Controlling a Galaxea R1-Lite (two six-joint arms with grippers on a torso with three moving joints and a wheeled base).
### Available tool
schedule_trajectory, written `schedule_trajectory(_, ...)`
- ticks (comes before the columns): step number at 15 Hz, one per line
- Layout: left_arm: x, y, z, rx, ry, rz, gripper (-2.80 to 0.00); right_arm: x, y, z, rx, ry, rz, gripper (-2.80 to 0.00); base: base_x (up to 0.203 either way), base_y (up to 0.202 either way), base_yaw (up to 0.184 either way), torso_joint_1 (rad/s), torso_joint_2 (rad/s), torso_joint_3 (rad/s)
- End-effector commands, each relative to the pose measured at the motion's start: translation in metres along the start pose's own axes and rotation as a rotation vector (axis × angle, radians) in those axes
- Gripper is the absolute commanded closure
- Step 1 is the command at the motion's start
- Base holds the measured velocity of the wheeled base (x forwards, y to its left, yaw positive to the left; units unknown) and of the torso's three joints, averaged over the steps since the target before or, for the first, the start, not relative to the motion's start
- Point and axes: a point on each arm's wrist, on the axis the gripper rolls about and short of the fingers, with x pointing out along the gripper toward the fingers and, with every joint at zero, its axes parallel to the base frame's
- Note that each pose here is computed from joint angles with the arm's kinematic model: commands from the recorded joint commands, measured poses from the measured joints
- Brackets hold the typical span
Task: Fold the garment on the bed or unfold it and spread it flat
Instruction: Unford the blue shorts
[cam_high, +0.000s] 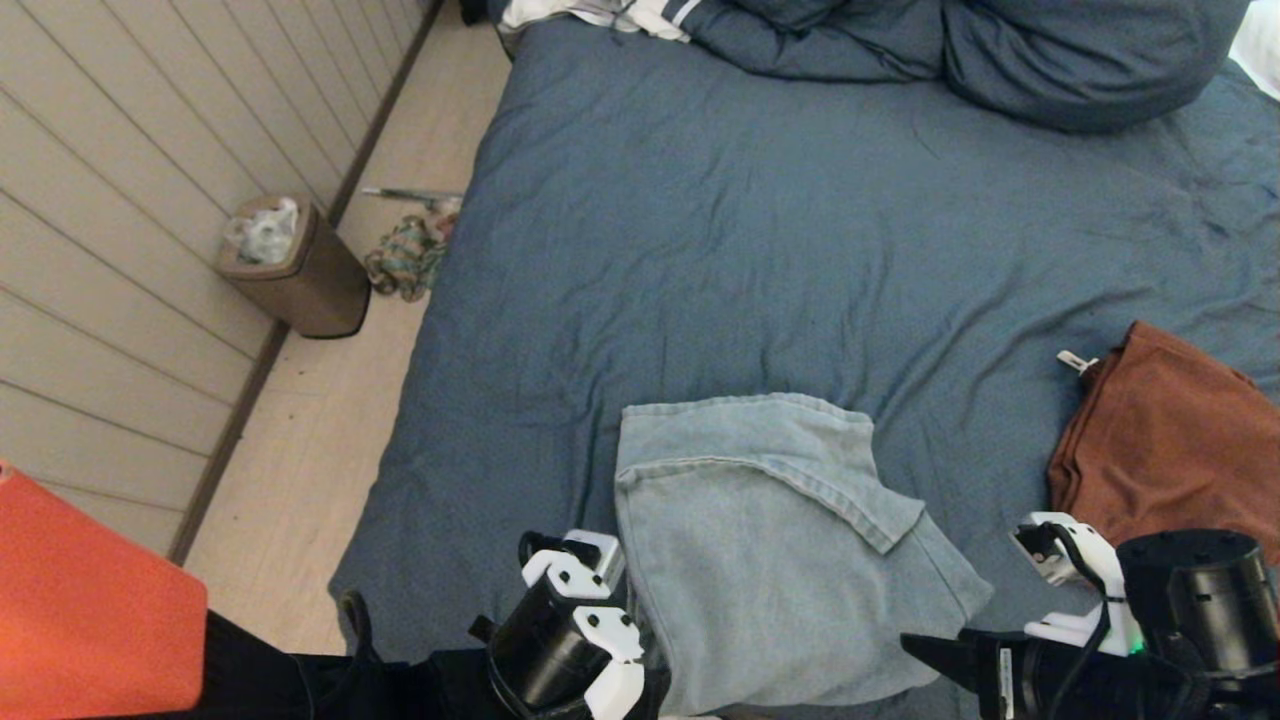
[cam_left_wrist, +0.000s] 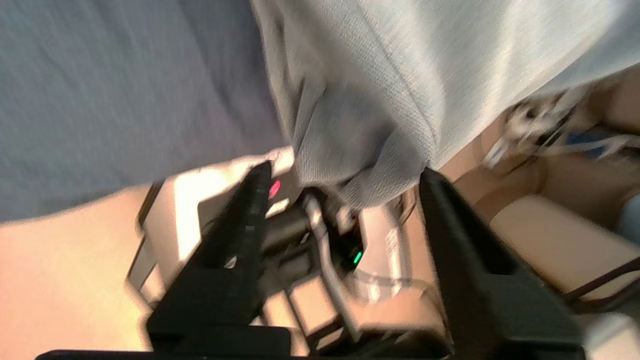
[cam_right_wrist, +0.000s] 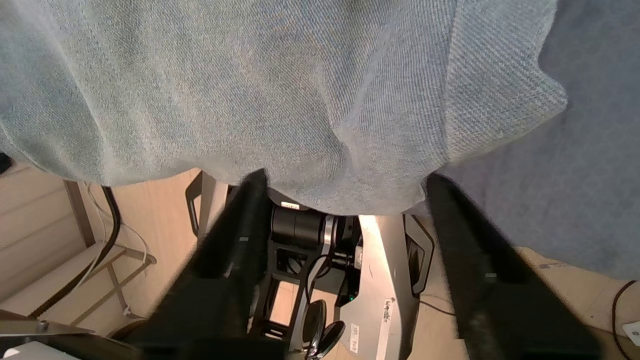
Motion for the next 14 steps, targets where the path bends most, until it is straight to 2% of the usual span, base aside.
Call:
schedule_trajectory(1, -0.016, 0.003, 0.009, -0.027, -0.077, -0.027, -2.80, -0.010, 0.002, 0.008, 0.005, -0.069, 0.017, -2.80, 0.000, 0.000, 0.000, 0.000, 0.00, 0.000)
schedule_trajectory(4, -0.036, 0.023, 0.046, -0.083, -0.219, 0.005, -2.80, -0.033, 0.013, 0.040, -0.005, -0.243, 0.079, -2.80, 0.000, 0.000, 0.000, 0.000, 0.00, 0.000)
schedule_trajectory(5, -0.039, 0.030, 0.058, -0.095, -0.249, 0.025, -2.80, -0.035, 0.016, 0.049, -0.006, -0.266, 0.087, -2.80, 0.000, 0.000, 0.000, 0.000, 0.00, 0.000)
schedule_trajectory(6, -0.039, 0.035, 0.067, -0.101, -0.257, 0.046, -2.80, -0.035, 0.019, 0.058, -0.006, -0.272, 0.090, 0.00, 0.000, 0.000, 0.000, 0.000, 0.00, 0.000)
schedule_trajectory(7, -0.039, 0.037, 0.075, -0.106, -0.258, 0.061, 0.00, -0.032, 0.021, 0.067, -0.005, -0.273, 0.091, 0.00, 0.000, 0.000, 0.000, 0.000, 0.00, 0.000)
schedule_trajectory(10, -0.029, 0.033, 0.096, -0.113, -0.257, 0.053, 0.00, -0.012, 0.028, 0.087, -0.010, -0.255, 0.097, 0.00, 0.000, 0.000, 0.000, 0.000, 0.00, 0.000)
schedule_trajectory(12, -0.011, 0.028, 0.108, -0.114, -0.259, 0.051, 0.00, 0.010, 0.030, 0.098, -0.008, -0.226, 0.091, 0.00, 0.000, 0.000, 0.000, 0.000, 0.00, 0.000)
schedule_trajectory(14, 0.006, 0.024, 0.115, -0.113, -0.245, 0.057, 0.00, 0.024, 0.035, 0.114, -0.009, -0.235, 0.096, 0.00, 0.000, 0.000, 0.000, 0.000, 0.00, 0.000)
